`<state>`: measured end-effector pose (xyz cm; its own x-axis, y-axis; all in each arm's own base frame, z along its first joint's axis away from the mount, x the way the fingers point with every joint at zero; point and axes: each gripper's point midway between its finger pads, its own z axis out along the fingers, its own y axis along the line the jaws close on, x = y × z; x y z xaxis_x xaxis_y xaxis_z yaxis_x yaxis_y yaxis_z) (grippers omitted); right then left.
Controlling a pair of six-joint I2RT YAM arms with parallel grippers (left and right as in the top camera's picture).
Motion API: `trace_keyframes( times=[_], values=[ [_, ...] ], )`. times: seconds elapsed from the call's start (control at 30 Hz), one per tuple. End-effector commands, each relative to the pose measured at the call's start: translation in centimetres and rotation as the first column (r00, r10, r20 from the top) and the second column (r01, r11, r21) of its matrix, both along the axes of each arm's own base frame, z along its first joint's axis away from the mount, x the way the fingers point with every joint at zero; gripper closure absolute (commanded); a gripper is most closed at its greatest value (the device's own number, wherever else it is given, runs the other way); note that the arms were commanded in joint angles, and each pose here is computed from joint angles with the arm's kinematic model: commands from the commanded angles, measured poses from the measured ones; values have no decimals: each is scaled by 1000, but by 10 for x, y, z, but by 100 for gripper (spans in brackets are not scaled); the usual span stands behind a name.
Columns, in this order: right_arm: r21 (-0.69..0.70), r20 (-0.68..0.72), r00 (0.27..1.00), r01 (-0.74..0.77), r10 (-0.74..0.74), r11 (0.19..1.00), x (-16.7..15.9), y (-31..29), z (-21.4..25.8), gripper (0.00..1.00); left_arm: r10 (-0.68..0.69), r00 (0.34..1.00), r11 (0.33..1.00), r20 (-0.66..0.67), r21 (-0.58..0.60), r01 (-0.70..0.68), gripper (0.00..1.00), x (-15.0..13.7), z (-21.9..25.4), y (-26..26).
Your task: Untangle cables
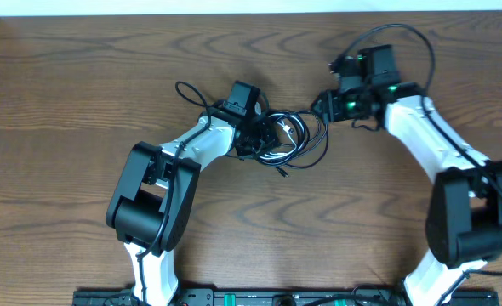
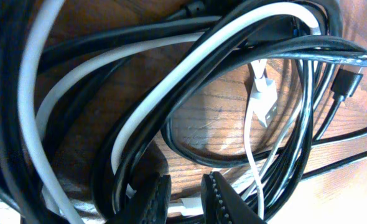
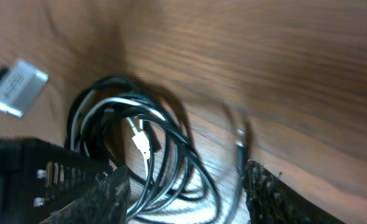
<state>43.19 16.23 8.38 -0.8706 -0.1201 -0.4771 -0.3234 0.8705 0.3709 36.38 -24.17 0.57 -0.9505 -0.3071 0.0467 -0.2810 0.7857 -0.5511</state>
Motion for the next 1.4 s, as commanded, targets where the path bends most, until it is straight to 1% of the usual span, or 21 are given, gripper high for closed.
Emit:
trace_keyframes(
  times=[0.0, 0.2, 0.3, 0.33, 0.4, 0.47, 0.5, 0.53, 0.57, 0.7, 0.87, 0.93, 1.0, 1.1, 1.17, 1.2, 1.3, 1.33, 1.37],
  values=[
    [-80, 6, 994, -106, 107, 991, 0, 8, -36, 42, 18, 999, 998, -42, 68, -15, 76, -8, -23, 14],
    [-103, 20, 985, -168, 171, 980, 5, 11, -60, 42, 18, 999, 998, -42, 68, -16, 76, -8, -23, 14],
    [-103, 13, 981, -190, 193, 976, 4, 15, -70, 45, 18, 999, 998, -42, 68, -16, 76, -8, -23, 14],
    [-103, 14, 980, -194, 197, 976, 4, 17, -71, 50, 19, 999, 997, -44, 69, -16, 76, -8, -24, 14],
    [-99, 29, 980, -193, 197, 976, 6, 20, -69, 69, 18, 999, 997, -45, 70, -15, 76, -8, -24, 14],
    [-75, 37, 987, -154, 157, 985, 12, 24, -66, 78, 19, 999, 997, -45, 69, -15, 76, -8, -24, 14],
    [-59, 40, 991, -127, 129, 990, 15, 25, -64, 85, 19, 999, 997, -45, 69, -15, 76, -8, -24, 14],
    [-46, 39, 994, -104, 106, 993, 17, 26, -62, 96, 19, 999, 997, -45, 69, -15, 76, -8, -24, 14],
    [-37, 35, 996, -85, 87, 996, 18, 25, -60, 99, 19, 999, 997, -45, 69, -15, 76, -8, -24, 14],
    [-5, 6, 1000, -5, 5, 1000, 18, 13, -43, 99, 18, 999, 997, -45, 70, -15, 76, -8, -24, 14],
    [148, 14, 1000, 14, -16, 989, 1, -6, 36, 99, 18, 999, 997, -44, 70, -15, 76, -8, -24, 14],
    [161, 9, 999, 52, -54, 986, -11, -23, 61, 99, 18, 999, 997, -44, 70, -15, 76, -8, -24, 14],
    [153, -13, 996, 93, -92, 984, -21, -41, 73, 99, 19, 999, 997, -44, 70, -15, 76, -8, -24, 14],
    [95, -97, 984, 160, -151, 983, -36, -62, 62, 99, 19, 999, 997, -44, 70, -15, 76, -8, -24, 14],
    [-49, -178, 957, 226, -231, 973, -48, -83, 36, 99, 19, 999, 997, -44, 70, -15, 76, -8, -24, 14],
    [-92, -206, 944, 245, -259, 965, -52, -88, 26, 99, 19, 999, 997, -44, 70, -15, 76, -8, -24, 14],
    [-120, -261, 930, 235, -259, 965, -56, -86, 7, 98, 19, 999, 997, -43, 70, -15, 76, -8, -24, 14],
    [-116, -274, 929, 226, -250, 967, -57, -83, 3, 92, 19, 999, 997, -43, 70, -15, 76, -8, -24, 14],
    [-107, -278, 932, 210, -232, 972, -54, -77, -3, 80, 19, 999, 997, -43, 70, -15, 76, -8, -24, 14]
  ],
)
